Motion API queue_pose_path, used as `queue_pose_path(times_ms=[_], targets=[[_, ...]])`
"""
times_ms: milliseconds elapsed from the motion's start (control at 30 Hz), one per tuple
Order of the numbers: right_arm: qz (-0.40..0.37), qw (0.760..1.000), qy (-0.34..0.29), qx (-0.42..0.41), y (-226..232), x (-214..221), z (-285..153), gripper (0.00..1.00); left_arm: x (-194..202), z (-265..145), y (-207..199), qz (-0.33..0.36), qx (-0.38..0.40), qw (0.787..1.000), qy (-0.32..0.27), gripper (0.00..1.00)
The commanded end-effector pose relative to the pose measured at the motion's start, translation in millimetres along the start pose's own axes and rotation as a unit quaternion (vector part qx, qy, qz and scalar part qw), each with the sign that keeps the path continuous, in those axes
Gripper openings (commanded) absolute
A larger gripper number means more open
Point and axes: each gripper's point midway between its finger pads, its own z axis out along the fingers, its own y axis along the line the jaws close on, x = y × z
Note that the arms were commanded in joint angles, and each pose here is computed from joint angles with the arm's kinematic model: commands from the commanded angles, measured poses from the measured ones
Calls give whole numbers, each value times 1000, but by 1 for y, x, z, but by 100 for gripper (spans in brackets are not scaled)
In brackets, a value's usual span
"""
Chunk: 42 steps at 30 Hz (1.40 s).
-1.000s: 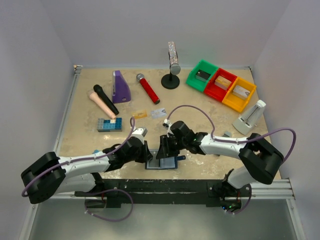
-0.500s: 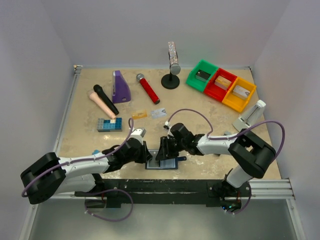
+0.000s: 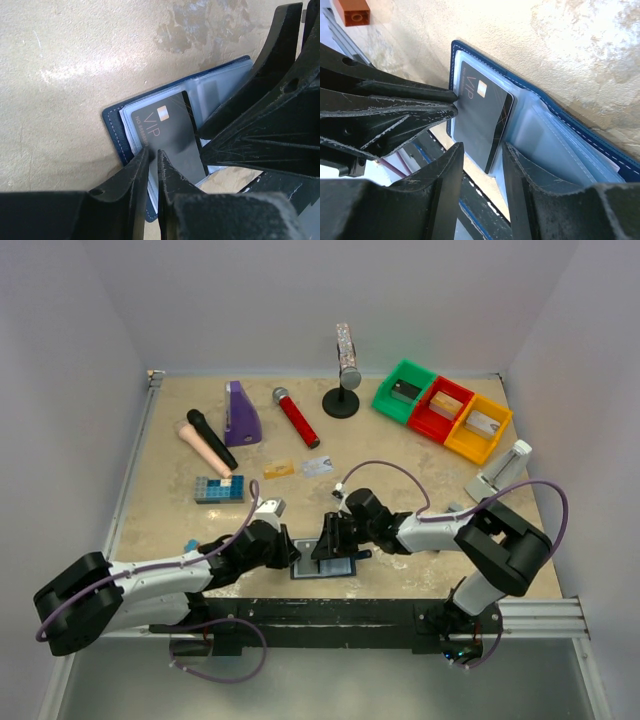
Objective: Take the credit cards out of the card holder
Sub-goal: Remove the credit card from the card holder.
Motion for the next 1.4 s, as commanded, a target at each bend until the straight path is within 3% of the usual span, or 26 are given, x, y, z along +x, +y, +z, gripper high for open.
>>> queue_pose_path(times_ms=[0,1367], targets=[[19,1000,-11,-14,0,-3,4,41,2,-2,10,-15,-12,1000,-10,17],[30,996,-45,-65,18,-15,3,47,9,-6,22,-20,-23,999,-11,21]])
